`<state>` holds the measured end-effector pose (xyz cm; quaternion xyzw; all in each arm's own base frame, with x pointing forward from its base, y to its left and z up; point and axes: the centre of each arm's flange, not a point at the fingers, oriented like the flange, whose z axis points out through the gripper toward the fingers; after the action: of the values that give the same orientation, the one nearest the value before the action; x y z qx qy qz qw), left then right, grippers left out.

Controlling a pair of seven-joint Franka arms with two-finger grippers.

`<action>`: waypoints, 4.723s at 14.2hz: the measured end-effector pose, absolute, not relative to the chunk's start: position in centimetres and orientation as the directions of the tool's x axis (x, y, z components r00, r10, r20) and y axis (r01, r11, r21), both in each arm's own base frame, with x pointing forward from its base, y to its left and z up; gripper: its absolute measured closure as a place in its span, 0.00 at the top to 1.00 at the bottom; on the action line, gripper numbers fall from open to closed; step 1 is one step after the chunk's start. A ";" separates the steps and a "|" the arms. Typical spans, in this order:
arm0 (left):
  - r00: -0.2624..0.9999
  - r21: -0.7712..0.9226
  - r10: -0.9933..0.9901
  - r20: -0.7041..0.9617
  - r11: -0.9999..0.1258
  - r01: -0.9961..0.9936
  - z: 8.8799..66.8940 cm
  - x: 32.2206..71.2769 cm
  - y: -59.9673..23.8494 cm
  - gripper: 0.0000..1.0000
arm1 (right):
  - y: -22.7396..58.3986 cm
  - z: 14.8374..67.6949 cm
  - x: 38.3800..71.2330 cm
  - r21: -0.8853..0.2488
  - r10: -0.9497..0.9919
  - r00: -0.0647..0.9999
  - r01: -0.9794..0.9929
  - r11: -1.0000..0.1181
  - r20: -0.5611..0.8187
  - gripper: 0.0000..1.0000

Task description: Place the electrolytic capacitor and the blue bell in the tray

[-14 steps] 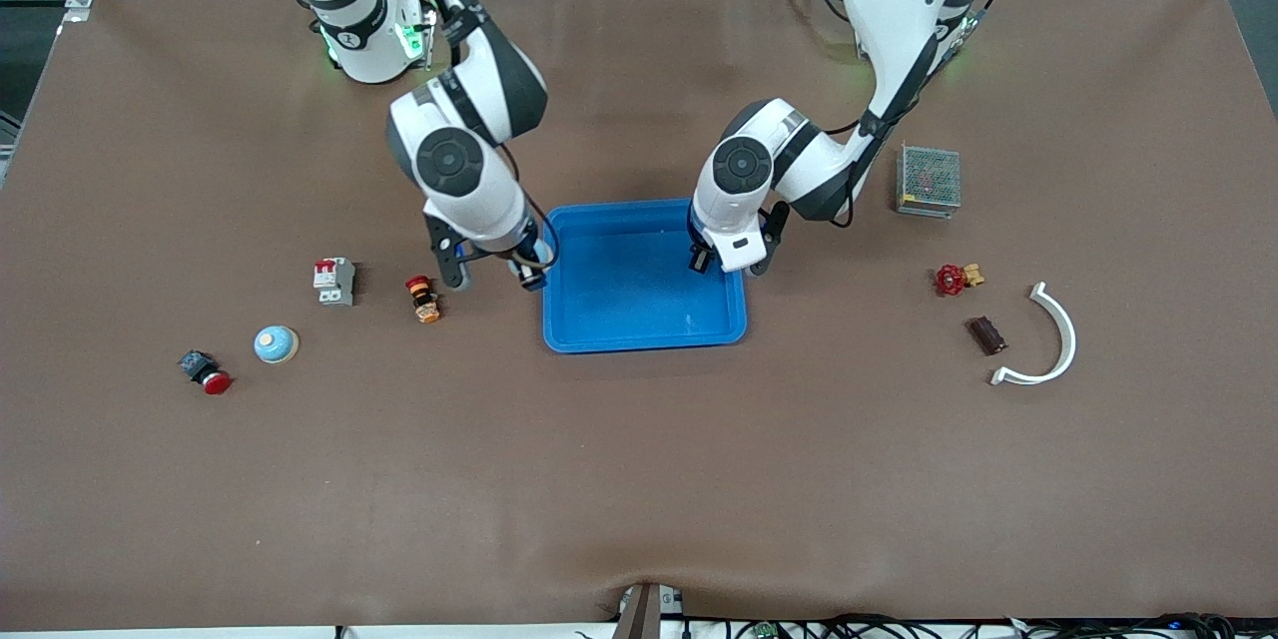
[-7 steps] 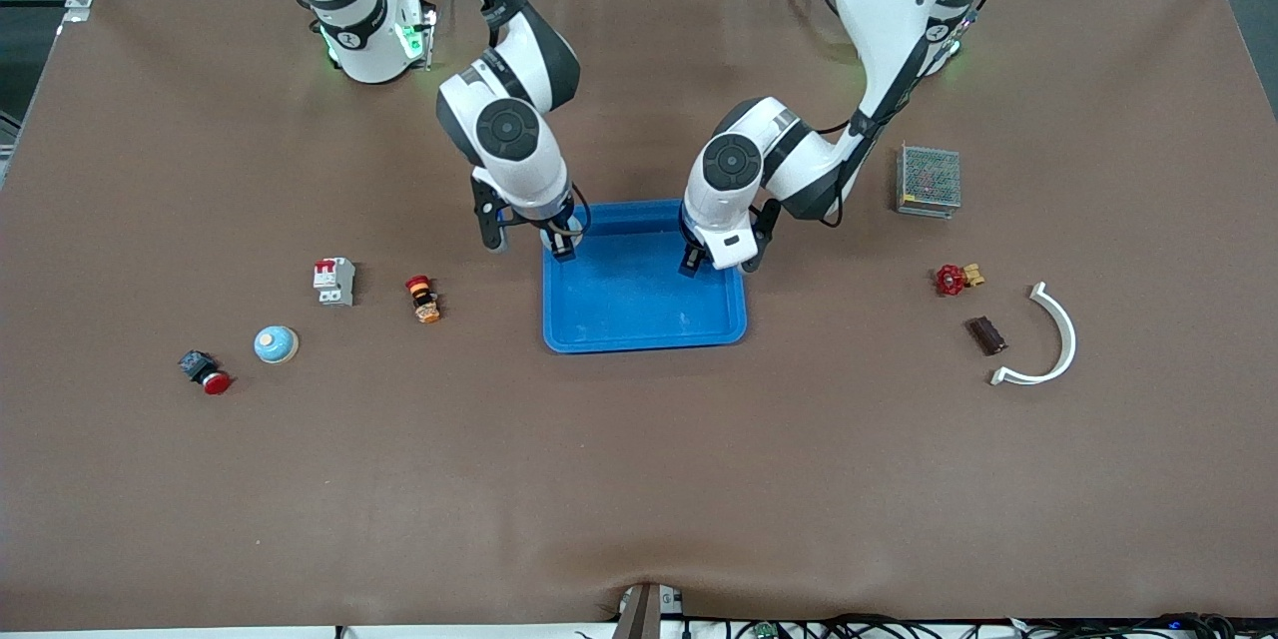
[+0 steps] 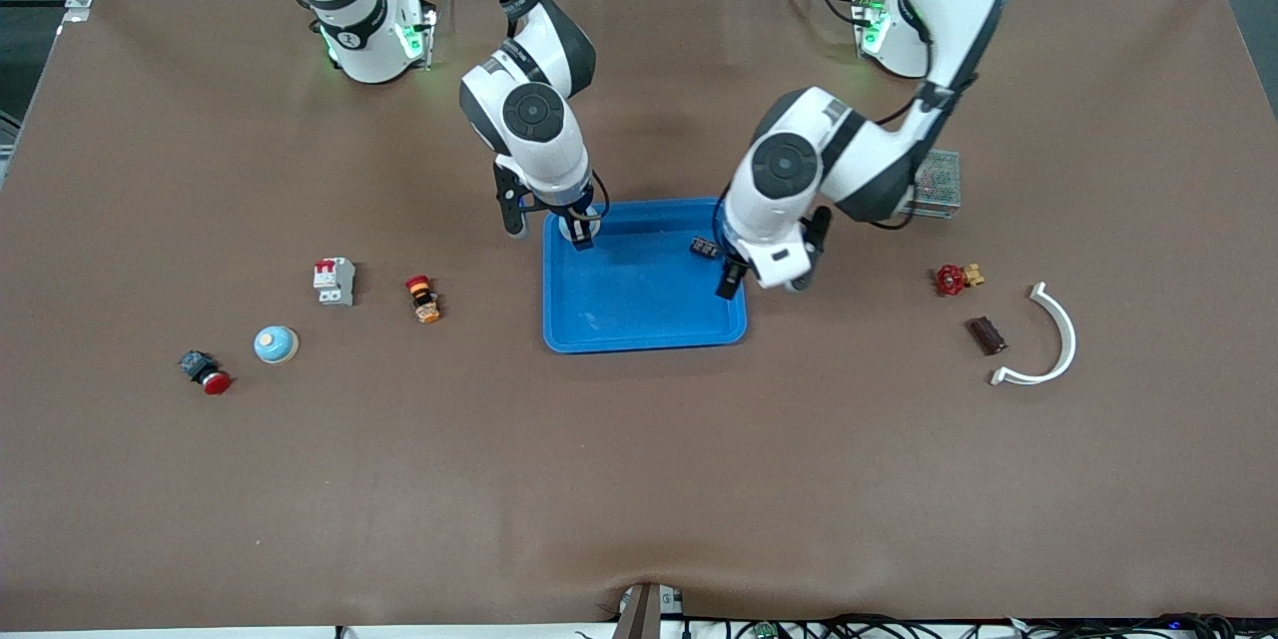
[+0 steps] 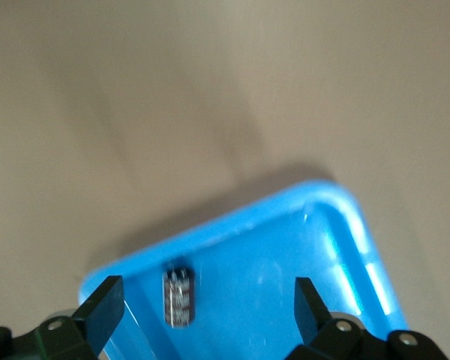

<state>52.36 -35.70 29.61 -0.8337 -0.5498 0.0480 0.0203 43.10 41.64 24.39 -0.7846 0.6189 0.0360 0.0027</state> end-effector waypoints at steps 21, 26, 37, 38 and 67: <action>0.795 -0.188 0.605 -0.031 -0.785 0.590 23.0 61.0 2.3 1.00 | 42.9 19.0 44.8 0.027 -0.971 0.233 -0.972 -0.234 -0.048 0.68; 0.809 -0.177 0.587 -0.031 -0.800 0.573 20.8 61.1 3.0 1.00 | 43.4 17.9 45.0 0.033 -0.970 0.239 -0.970 -0.240 -0.042 0.68; 0.813 -0.163 0.581 -0.046 -0.807 0.568 18.3 60.9 2.6 0.42 | 44.0 22.2 47.9 0.133 -0.935 0.354 -0.929 -0.346 0.038 1.00; 0.813 -0.163 0.581 -0.045 -0.807 0.567 18.3 61.0 2.6 0.33 | 43.8 22.9 48.5 0.148 -0.926 0.376 -0.918 -0.367 0.038 1.00; 0.552 -0.075 0.832 -0.054 -0.555 0.829 25.5 56.5 -34.9 0.33 | 2.1 30.6 56.7 0.127 0.419 0.908 0.418 -0.900 -0.017 1.00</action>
<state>56.48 -34.89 25.51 -0.8807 -0.4713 0.0415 0.0204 56.68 2.11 30.60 -0.9746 -0.2147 -0.0055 -0.0640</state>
